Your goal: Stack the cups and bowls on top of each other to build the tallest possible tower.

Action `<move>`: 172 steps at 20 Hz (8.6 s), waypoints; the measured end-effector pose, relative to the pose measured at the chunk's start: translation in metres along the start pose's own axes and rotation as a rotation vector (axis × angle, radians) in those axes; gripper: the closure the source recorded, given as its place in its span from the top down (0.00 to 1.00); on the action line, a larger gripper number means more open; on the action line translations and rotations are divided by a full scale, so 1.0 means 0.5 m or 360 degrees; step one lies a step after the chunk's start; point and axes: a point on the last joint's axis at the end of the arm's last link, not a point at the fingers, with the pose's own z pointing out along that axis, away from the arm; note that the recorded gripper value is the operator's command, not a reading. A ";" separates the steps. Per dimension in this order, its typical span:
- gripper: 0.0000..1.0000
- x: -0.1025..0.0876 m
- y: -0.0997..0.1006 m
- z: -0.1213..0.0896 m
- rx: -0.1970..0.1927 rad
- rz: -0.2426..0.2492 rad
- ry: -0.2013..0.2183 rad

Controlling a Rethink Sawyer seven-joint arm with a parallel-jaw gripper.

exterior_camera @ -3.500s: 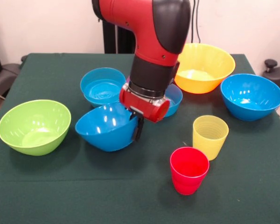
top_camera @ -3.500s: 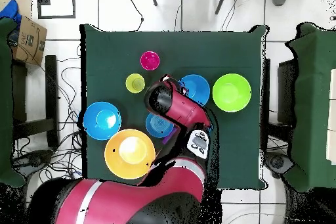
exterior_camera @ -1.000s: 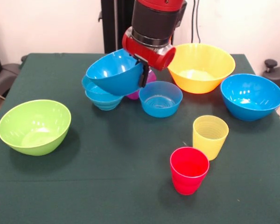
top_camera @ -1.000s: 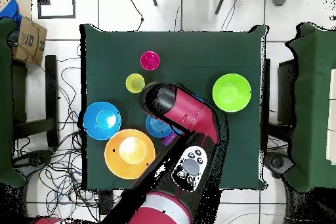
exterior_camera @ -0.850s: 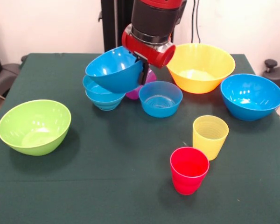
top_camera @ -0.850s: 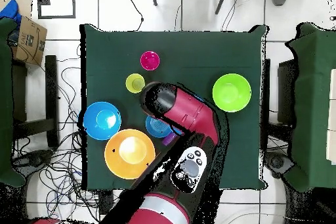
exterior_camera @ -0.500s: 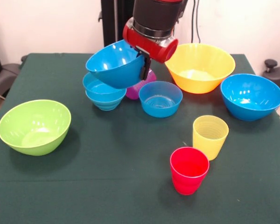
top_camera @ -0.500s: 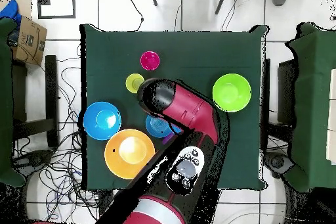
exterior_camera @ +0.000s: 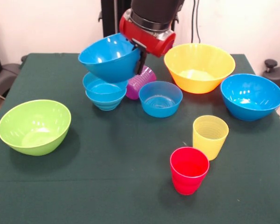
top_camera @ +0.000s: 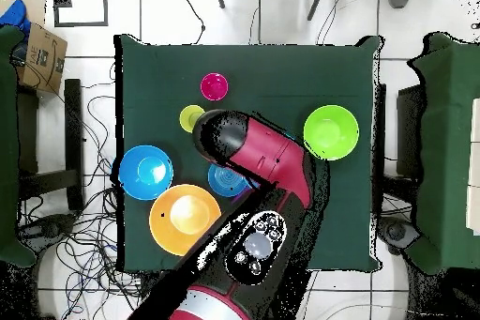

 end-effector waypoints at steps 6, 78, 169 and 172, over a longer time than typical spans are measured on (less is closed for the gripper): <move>0.00 -0.004 -0.050 0.003 0.0123 -0.0042 -0.0040; 0.00 0.044 -0.070 0.090 0.0290 -0.0189 -0.0195; 0.00 0.132 -0.079 0.167 0.0210 0.0015 -0.0182; 0.00 0.139 -0.073 0.168 0.0199 0.0011 -0.0172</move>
